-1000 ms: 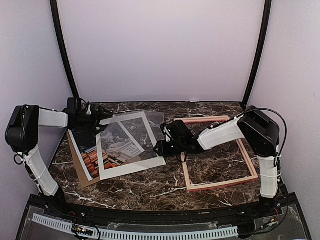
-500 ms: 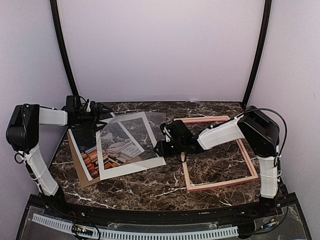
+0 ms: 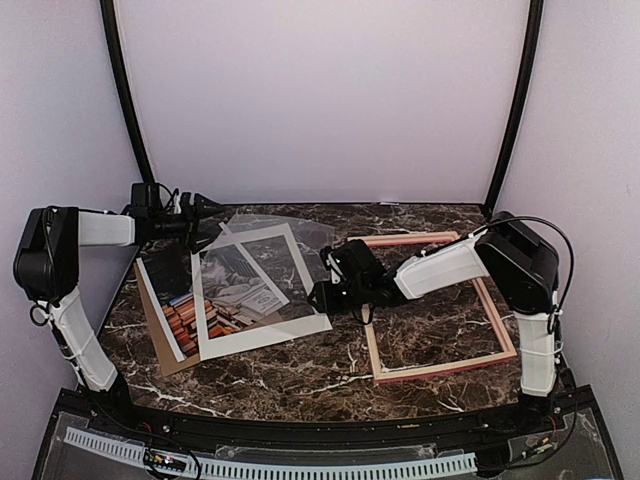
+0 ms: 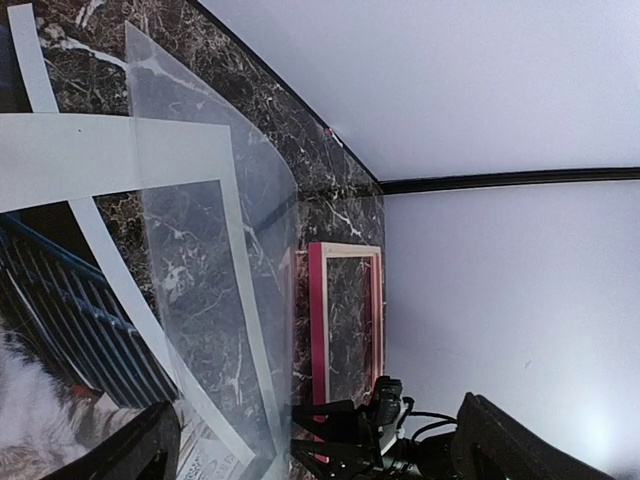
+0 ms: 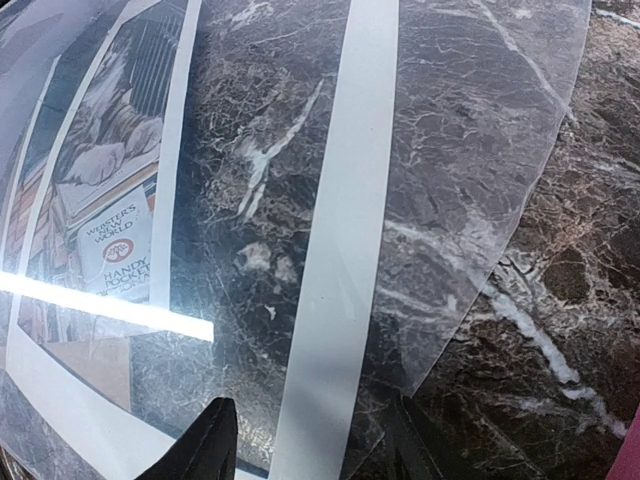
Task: Put the photo into the frame
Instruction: Pick up the glass panel from the mat board.
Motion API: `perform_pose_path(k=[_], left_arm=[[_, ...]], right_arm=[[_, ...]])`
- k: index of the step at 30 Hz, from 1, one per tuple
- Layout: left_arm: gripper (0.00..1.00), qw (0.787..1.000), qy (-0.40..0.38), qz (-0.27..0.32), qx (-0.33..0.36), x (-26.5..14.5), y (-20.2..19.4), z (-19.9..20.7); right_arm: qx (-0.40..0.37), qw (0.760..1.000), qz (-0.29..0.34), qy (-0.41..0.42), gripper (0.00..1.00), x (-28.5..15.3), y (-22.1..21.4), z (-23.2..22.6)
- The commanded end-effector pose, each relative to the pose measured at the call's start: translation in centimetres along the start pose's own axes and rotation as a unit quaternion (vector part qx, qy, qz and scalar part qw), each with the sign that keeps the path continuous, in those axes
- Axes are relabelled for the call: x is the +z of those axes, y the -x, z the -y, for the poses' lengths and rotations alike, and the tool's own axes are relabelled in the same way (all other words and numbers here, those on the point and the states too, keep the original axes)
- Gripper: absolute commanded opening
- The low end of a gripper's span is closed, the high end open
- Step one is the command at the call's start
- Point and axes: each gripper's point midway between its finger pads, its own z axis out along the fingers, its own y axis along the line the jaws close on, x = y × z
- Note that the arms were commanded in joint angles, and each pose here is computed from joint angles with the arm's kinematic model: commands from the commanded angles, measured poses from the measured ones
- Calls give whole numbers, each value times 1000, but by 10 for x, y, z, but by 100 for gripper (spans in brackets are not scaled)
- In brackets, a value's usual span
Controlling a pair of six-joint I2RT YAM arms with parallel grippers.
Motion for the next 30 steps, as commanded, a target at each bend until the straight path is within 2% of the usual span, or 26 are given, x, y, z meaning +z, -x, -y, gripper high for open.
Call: perform_pose_path(k=[1,12,17,23,30], left_arm=[[99,1000,-17,-12,15,-3,0,19],[99,1000,0,-12,23,-2,3,13],[94,999,21,-26,17,2,-6,-4],[80,997,45,-56,26,10,-24,-16],[54,994,56,-78,46,17,-37,-18]], right_arm=[[11,964,-226,-138,52,-1,-147,85],[9,964,-228,-139,51,1,-147,85],[10,966,-224,-129,51,2,-144,80],[20,967,-228,-110,51,7,-147,75],[20,969,-224,-104,51,7,-142,72]])
